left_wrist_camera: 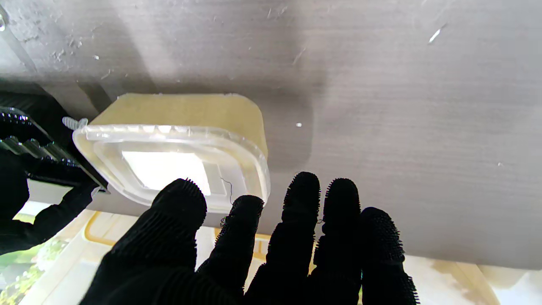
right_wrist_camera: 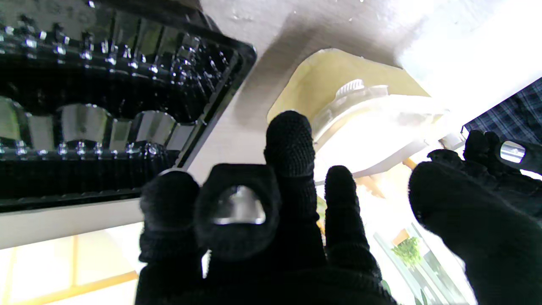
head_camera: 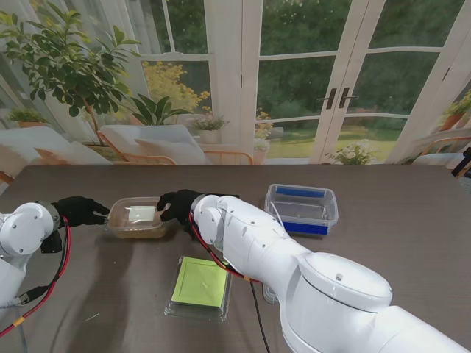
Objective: Pair container bodies with their lids
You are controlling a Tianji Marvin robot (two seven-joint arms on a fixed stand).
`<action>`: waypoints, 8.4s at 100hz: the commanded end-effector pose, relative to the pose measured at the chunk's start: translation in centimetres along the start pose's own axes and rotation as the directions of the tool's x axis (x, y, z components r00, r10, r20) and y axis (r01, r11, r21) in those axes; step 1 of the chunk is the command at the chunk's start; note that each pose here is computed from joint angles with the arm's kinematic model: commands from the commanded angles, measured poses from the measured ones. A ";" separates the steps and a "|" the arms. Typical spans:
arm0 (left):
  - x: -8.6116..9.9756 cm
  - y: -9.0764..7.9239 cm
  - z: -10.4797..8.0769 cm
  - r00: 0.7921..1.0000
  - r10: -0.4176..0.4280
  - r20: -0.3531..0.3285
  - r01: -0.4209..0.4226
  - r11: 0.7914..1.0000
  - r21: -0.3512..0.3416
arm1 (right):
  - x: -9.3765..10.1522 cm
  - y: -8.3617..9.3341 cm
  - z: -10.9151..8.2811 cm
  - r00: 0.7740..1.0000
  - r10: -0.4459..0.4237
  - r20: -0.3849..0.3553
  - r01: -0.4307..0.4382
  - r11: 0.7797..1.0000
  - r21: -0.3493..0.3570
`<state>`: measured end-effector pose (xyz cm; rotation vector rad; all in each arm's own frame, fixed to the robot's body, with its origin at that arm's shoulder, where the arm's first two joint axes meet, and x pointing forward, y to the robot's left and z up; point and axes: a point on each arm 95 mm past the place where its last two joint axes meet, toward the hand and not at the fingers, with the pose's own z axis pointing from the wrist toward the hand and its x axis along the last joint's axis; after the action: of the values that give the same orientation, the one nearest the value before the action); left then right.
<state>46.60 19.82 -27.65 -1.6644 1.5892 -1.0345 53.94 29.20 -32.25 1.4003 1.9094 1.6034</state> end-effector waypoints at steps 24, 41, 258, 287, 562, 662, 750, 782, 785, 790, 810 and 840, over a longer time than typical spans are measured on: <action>3.2 -1.2 1.5 0.992 -0.052 -0.114 0.057 0.997 0.043 | -1.5 1.3 -0.4 1.000 0.024 -0.010 -0.025 0.999 -0.036; 5.6 -1.2 2.8 0.984 -0.044 -0.173 0.049 0.998 0.029 | -3.0 1.8 -1.4 0.999 0.036 -0.013 -0.037 0.997 -0.064; 9.6 -0.5 5.6 0.975 0.005 -0.220 -0.018 0.998 -0.057 | -7.5 2.1 -8.6 0.991 0.130 0.031 -0.126 0.987 -0.103; 10.9 -1.5 4.0 0.964 0.011 -0.265 -0.011 1.000 0.001 | -7.7 2.5 -9.7 0.992 0.122 0.040 -0.116 0.985 -0.127; 21.8 6.4 5.0 0.837 0.311 -0.451 -0.213 0.943 0.255 | -11.3 0.2 -19.8 0.988 0.155 0.004 -0.144 0.932 -0.333; 23.2 8.1 7.8 0.792 0.469 -0.392 -0.378 0.880 0.288 | -12.5 0.3 -20.7 0.978 0.209 0.016 -0.192 0.924 -0.332; 24.1 8.8 8.7 0.767 0.495 -0.409 -0.383 0.864 0.327 | -13.1 0.2 -21.1 0.968 0.250 0.019 -0.231 0.918 -0.322; 24.2 9.0 8.8 0.763 0.483 -0.429 -0.367 0.870 0.328 | -13.3 0.1 -21.0 0.962 0.271 0.019 -0.251 0.913 -0.321; 24.2 9.0 8.7 0.763 0.482 -0.431 -0.366 0.871 0.328 | -13.3 0.0 -21.0 0.962 0.273 0.019 -0.253 0.913 -0.320; 24.2 9.0 8.6 0.761 0.481 -0.434 -0.365 0.872 0.327 | -13.3 -0.1 -21.0 0.961 0.276 0.019 -0.256 0.912 -0.320; 23.9 9.3 8.1 0.751 0.492 -0.440 -0.378 0.867 0.324 | -13.3 -0.3 -20.9 0.958 0.287 0.017 -0.267 0.911 -0.314; 23.1 9.5 7.4 0.749 0.493 -0.442 -0.380 0.867 0.323 | -13.2 -0.3 -20.8 0.957 0.291 0.016 -0.272 0.911 -0.310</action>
<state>47.73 -4.65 -36.44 -0.8176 1.9738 -1.4085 45.45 5.87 -29.65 1.6035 1.3732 1.8696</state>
